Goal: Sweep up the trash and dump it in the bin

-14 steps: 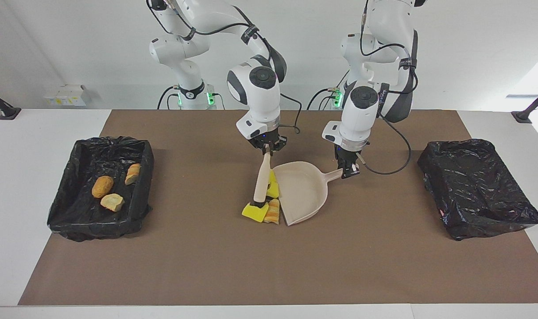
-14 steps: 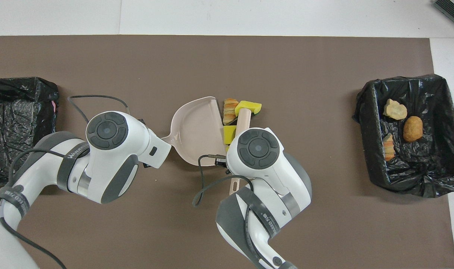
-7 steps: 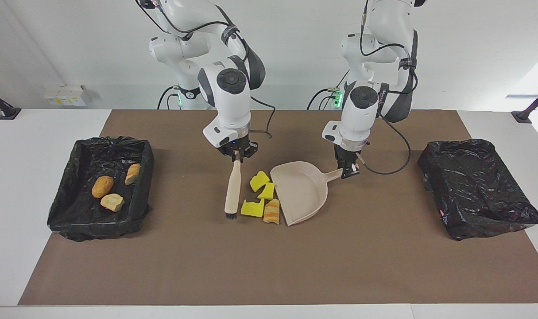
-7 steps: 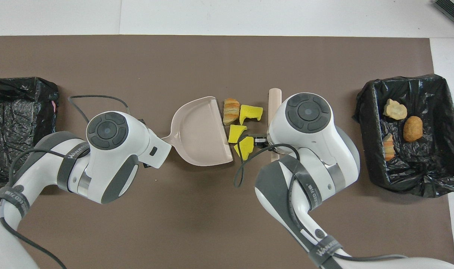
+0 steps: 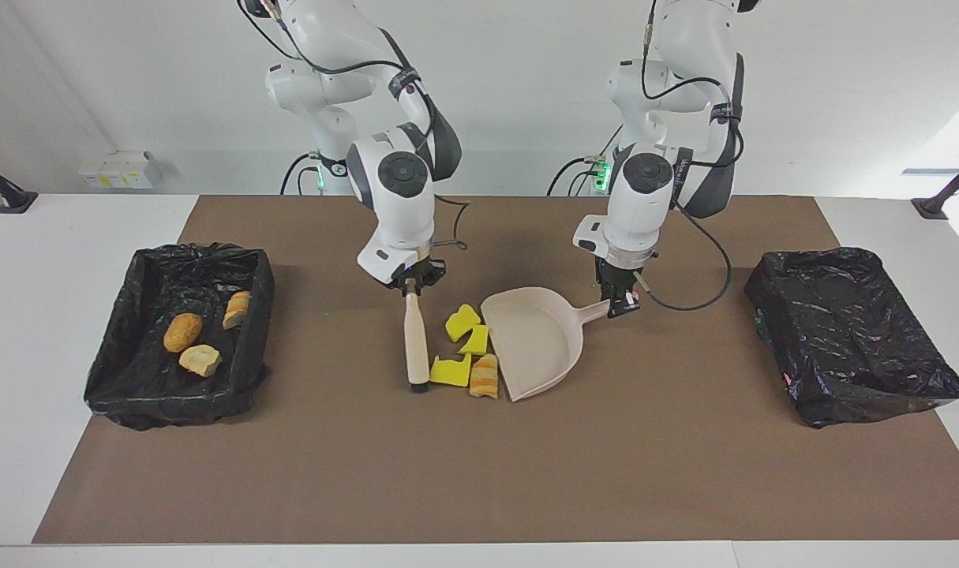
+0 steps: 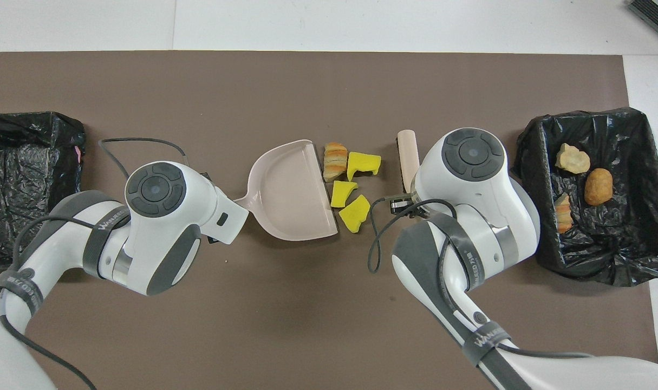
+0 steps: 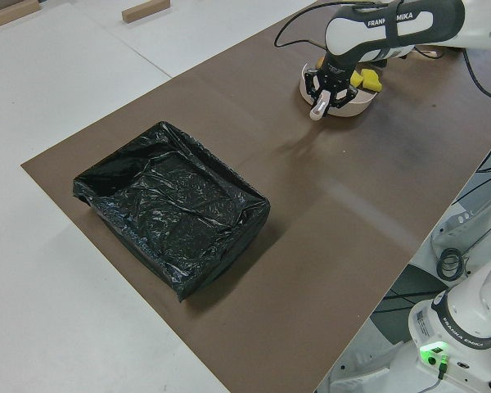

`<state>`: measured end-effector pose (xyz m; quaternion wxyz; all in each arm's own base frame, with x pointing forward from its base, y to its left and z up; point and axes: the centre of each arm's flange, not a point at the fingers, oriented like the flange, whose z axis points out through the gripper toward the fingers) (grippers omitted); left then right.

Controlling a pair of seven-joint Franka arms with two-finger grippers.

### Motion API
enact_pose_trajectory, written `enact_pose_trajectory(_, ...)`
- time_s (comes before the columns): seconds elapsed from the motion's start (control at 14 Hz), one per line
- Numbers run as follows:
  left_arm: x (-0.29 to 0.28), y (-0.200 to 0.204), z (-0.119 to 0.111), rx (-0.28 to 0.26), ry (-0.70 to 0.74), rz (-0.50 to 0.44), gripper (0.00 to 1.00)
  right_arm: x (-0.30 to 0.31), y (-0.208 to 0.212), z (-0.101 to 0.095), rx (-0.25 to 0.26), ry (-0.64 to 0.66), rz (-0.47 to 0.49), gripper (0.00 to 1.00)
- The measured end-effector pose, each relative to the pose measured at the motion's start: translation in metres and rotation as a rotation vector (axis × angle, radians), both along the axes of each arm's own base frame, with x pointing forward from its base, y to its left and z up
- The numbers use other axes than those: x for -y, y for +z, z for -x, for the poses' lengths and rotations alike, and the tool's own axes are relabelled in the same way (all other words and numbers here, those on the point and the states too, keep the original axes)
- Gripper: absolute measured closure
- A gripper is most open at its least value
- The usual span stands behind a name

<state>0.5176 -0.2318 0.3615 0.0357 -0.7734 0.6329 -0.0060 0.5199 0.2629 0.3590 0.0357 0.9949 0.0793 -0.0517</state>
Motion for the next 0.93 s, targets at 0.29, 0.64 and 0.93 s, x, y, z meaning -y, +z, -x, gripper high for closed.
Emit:
enact_pose_trajectory(0.29, 0.021, 0.001, 0.010, 0.006, 0.007, 0.006, 0.69, -0.058, -0.001, 0.022, 0.003, 0.022, -0.111, 0.75)
enact_pose_trajectory(0.64, 0.027, 0.002, 0.012, 0.012, 0.018, 0.009, 0.69, -0.103, 0.029, 0.029, 0.009, 0.029, -0.218, 0.75)
enact_pose_trajectory(0.93, 0.022, 0.004, 0.007, 0.019, 0.063, 0.013, 0.69, -0.071, 0.035, 0.011, -0.026, -0.009, -0.194, 0.75)
